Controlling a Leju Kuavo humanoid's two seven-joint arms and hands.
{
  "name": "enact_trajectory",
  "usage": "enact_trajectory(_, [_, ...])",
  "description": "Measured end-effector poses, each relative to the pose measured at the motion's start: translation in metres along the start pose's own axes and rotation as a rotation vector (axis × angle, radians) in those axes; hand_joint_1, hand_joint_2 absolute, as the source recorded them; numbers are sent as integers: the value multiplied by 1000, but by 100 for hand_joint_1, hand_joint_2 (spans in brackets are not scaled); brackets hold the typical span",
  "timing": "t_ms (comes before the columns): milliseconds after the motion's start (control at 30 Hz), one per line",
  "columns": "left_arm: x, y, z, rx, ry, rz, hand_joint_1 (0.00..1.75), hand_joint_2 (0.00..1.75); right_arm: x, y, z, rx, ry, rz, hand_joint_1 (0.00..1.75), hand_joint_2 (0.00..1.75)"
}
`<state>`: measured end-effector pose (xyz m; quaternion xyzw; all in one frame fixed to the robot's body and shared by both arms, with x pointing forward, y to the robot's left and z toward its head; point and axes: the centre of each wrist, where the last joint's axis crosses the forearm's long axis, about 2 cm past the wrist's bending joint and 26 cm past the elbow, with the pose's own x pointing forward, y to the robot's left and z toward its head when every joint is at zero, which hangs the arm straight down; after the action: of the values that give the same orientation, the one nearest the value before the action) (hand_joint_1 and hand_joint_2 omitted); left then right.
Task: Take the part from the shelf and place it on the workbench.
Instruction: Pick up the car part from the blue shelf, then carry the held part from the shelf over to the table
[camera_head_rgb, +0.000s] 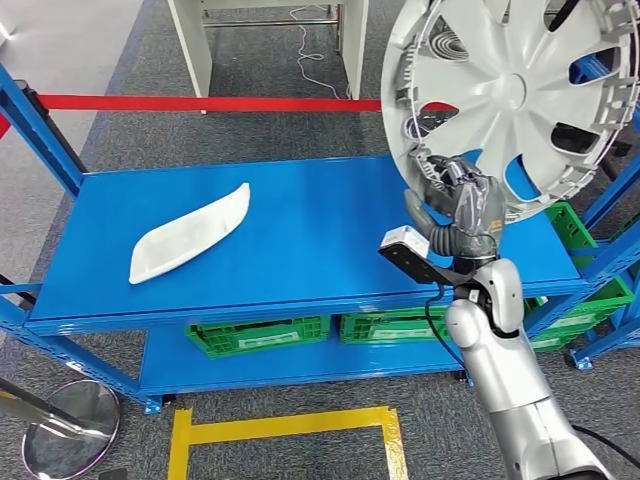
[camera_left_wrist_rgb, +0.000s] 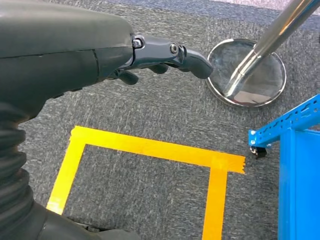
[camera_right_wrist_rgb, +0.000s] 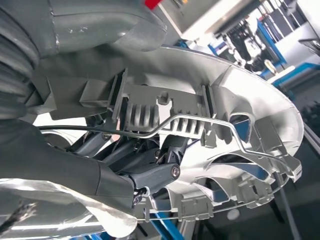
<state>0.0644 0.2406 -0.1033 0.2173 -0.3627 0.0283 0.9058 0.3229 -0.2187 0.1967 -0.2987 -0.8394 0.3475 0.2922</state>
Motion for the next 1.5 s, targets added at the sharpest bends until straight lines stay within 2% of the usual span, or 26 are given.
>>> enact_trajectory(467, [2, 0, -2, -21, -25, 19, 0, 175, 10, -2, 4, -118, -27, -15, 175, 175])
enact_trajectory(733, [3, 0, -2, -9, -21, 16, 0, 175, 11, -1, 7, -131, -12, -17, 175, 175])
enact_trajectory(1200, [4, 1, -3, 20, 2, 4, 0, 175, 10, 0, 3, -54, -13, -71, 175, 175])
enact_trajectory(1500, [5, 0, -3, 26, 63, 12, 0, 175, 8, 3, -1, -8, 22, -122, 175, 175])
